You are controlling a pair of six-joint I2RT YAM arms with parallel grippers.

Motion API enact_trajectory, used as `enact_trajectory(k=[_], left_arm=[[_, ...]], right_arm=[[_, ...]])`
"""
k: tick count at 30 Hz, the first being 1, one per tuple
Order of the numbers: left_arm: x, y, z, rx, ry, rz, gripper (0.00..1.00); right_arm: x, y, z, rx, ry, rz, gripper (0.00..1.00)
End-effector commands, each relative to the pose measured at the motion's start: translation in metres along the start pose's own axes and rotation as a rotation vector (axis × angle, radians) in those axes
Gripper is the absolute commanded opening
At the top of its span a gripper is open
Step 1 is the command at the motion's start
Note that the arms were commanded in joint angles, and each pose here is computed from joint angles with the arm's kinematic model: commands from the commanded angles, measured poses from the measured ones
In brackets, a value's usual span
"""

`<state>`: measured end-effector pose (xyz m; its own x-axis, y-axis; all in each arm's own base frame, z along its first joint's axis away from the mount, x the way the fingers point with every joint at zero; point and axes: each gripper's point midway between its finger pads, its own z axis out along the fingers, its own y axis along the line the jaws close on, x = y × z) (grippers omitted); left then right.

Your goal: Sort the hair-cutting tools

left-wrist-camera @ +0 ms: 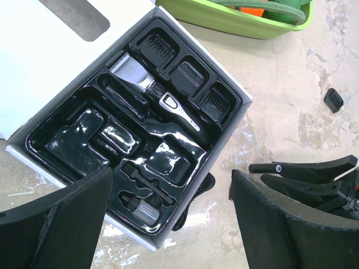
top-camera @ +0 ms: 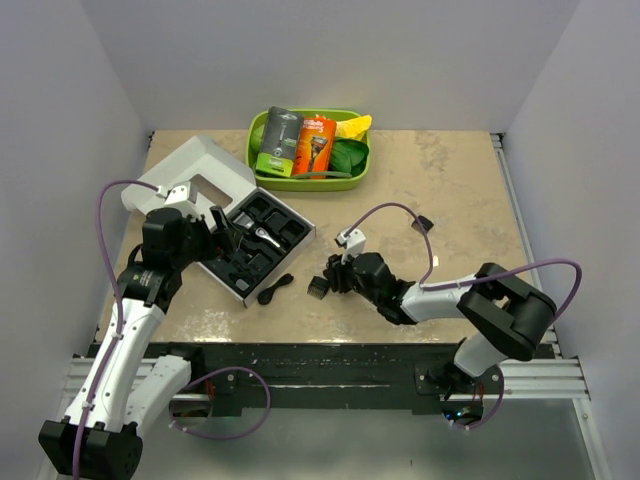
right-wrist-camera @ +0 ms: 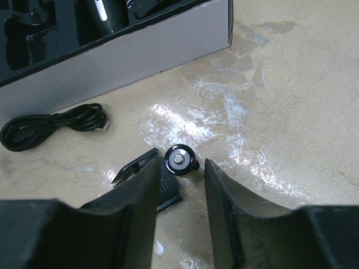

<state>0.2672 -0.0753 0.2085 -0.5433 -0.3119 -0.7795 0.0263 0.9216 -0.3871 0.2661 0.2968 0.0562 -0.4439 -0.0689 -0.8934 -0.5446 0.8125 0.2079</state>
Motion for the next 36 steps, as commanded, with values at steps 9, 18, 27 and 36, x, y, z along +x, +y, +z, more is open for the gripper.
enact_trajectory(k=[9,18,27,36], left_arm=[[-0.004,-0.002,0.003,0.018,-0.025,0.033,0.91],[-0.006,-0.003,0.0,0.022,-0.031,0.033,0.91],[-0.009,-0.007,-0.004,0.03,-0.03,0.03,0.91],[-0.032,-0.014,-0.024,0.004,-0.056,-0.017,0.89]], right_arm=[[-0.031,0.002,0.008,0.027,-0.077,-0.048,0.15],[-0.077,0.011,0.008,0.044,-0.081,-0.14,0.05],[-0.162,0.065,0.026,-0.088,0.044,-0.306,0.06],[-0.17,0.111,0.074,-0.239,0.23,-0.315,0.04]])
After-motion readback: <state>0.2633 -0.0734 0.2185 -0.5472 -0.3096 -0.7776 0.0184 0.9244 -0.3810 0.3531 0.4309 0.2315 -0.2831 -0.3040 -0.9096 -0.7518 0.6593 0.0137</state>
